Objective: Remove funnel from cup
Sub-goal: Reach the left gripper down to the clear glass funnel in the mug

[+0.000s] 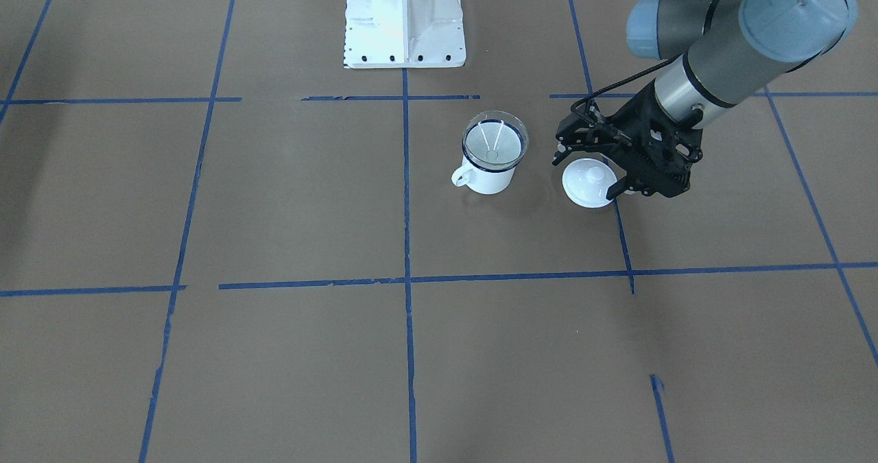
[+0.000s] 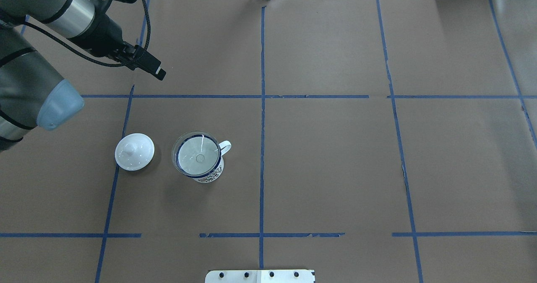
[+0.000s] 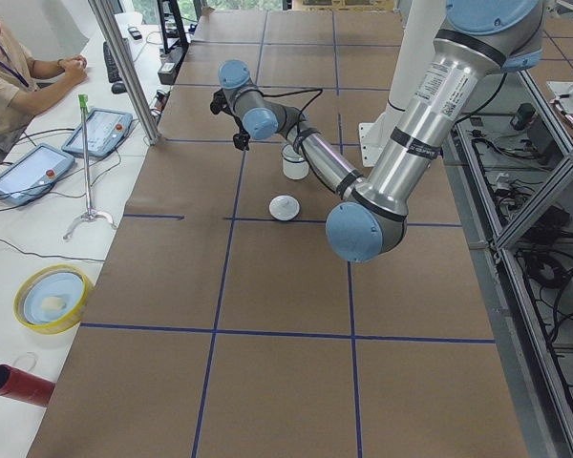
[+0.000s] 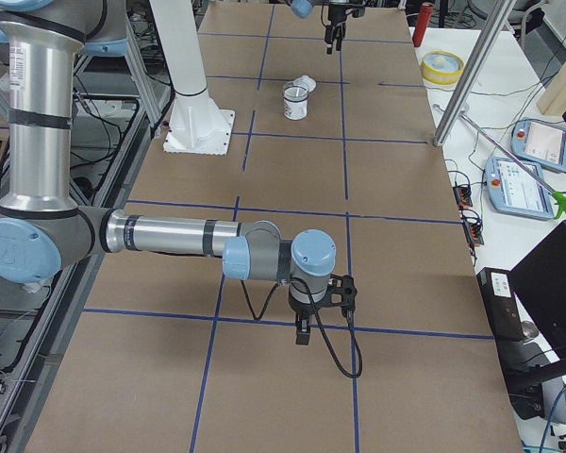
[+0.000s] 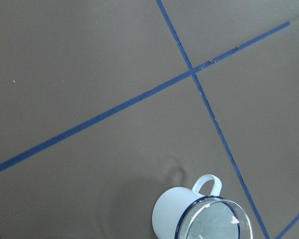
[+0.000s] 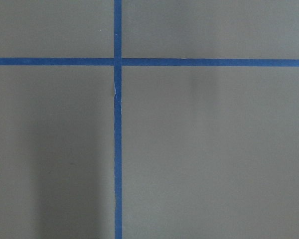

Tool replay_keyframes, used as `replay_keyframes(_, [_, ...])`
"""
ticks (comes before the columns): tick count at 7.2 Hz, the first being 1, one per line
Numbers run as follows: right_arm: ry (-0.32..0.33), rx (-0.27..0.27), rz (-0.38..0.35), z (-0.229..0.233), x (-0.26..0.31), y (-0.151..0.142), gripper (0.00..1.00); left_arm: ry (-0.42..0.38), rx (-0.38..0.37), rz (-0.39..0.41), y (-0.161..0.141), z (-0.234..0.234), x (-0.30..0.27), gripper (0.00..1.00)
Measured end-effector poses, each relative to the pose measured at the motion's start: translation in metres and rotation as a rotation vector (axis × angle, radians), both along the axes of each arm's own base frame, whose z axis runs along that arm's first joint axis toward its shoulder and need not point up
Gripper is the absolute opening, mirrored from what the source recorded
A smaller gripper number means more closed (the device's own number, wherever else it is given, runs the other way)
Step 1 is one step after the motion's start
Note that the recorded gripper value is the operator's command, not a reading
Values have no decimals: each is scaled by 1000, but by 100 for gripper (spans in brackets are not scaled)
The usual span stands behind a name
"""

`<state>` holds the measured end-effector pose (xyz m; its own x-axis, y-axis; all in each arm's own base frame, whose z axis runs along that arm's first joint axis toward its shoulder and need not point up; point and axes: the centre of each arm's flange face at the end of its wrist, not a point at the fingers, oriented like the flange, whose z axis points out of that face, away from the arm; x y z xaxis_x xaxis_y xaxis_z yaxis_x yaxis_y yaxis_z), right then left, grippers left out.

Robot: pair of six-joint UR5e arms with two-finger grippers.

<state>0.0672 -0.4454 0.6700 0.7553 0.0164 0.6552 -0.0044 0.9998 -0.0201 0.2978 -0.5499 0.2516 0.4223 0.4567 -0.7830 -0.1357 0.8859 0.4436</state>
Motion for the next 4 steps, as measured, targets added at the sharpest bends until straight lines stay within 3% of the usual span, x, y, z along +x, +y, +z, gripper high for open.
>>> replay_keyframes(1, [0, 0, 0, 0, 0, 0, 100, -40, 2, -76, -4, 2, 3, 100])
replay_keyframes(2, [0, 0, 0, 0, 0, 0, 100, -53, -54, -134, 1, 0, 15, 100])
replay_keyframes(4, [0, 0, 0, 0, 0, 0, 100, -36, -260, -176, 40, -21, 62, 100])
